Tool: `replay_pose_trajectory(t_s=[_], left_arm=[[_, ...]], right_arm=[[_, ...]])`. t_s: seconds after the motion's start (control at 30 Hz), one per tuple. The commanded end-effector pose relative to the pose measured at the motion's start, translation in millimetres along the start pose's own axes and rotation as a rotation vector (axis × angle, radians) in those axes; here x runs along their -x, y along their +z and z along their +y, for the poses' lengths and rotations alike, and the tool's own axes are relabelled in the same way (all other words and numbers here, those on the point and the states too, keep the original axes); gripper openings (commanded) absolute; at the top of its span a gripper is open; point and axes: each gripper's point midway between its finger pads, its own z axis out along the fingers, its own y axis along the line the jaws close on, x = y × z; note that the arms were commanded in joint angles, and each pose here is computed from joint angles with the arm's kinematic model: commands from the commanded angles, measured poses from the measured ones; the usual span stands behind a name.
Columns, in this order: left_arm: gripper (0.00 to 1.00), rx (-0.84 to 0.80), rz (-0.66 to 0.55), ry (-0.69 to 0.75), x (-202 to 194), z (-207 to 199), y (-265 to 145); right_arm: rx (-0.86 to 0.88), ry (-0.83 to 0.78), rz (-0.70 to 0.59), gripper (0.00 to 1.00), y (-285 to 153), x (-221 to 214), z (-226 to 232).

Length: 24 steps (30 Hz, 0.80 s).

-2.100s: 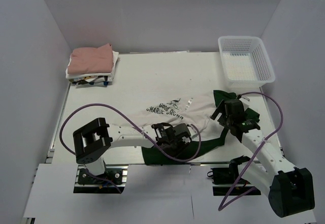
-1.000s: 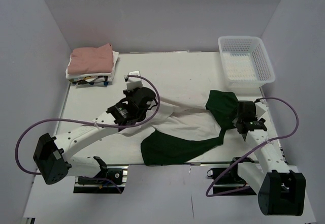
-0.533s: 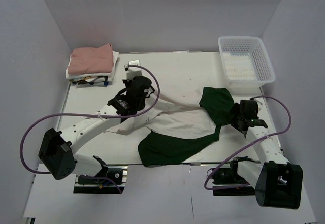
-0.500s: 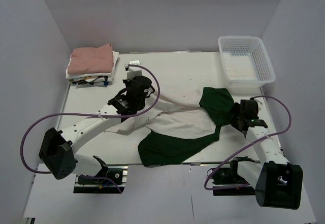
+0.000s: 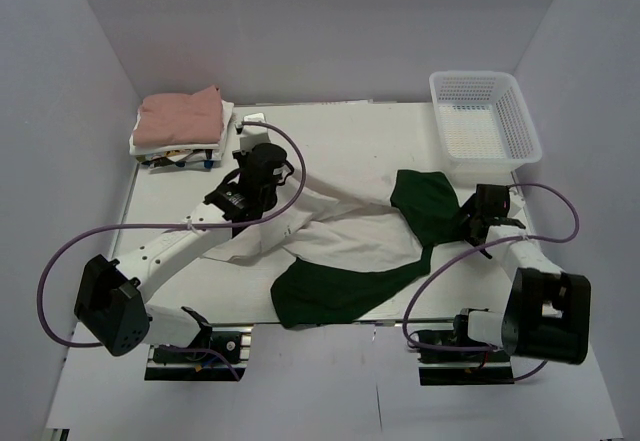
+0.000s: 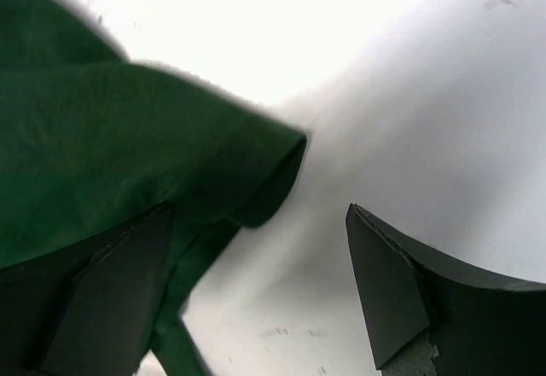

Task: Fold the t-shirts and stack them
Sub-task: Flatten out the tshirt

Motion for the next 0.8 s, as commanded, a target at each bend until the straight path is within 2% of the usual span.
replay_pose_trajectory(t_s=[0.0,0.07,0.27,0.33,0.37,0.47,0.57,0.7,0.77], left_arm=[[0.00,-0.022,-0.047,-0.036,20.4,3.4,-4.4],[0.00,-0.022,-0.045,-0.039,20.6,4.9,-2.7],[0.00,-0.023,-0.038,-0.014,19.4,1.1,4.8],[0.00,-0.033,-0.034,-0.013,18.7,-0.7,4.6],[0.00,-0.026,-0.041,-0.022,21.2,1.6,6.6],[0.00,-0.027,-0.045,-0.013,21.1,0.0,8.8],[0.00,-0.025,-0.065,-0.026,32.3,0.6,9.6],[0.00,-0.041,-0.168,-0.039,72.1,-1.0,2.5],[0.00,-0.047,-0.259,-0.073,108.5,4.3,-11.0]], right_arm=[[0.049,0.065,-0.069,0.88,9.4,31.3,21.2],[0.055,0.069,-0.057,0.88,18.9,32.9,24.6],[0.109,0.059,-0.014,0.73,33.5,22.6,35.6],[0.128,0.042,-0.005,0.56,36.2,20.2,39.1],[0.136,0.043,-0.009,0.28,37.6,21.6,41.3],[0.204,0.006,-0.042,0.00,32.5,34.1,55.3],[0.272,-0.025,-0.087,0.00,19.9,49.8,71.1],[0.457,-0.050,-0.276,0.00,-40.0,103.2,105.4],[0.536,-0.057,-0.377,0.00,-76.8,129.8,118.5]])
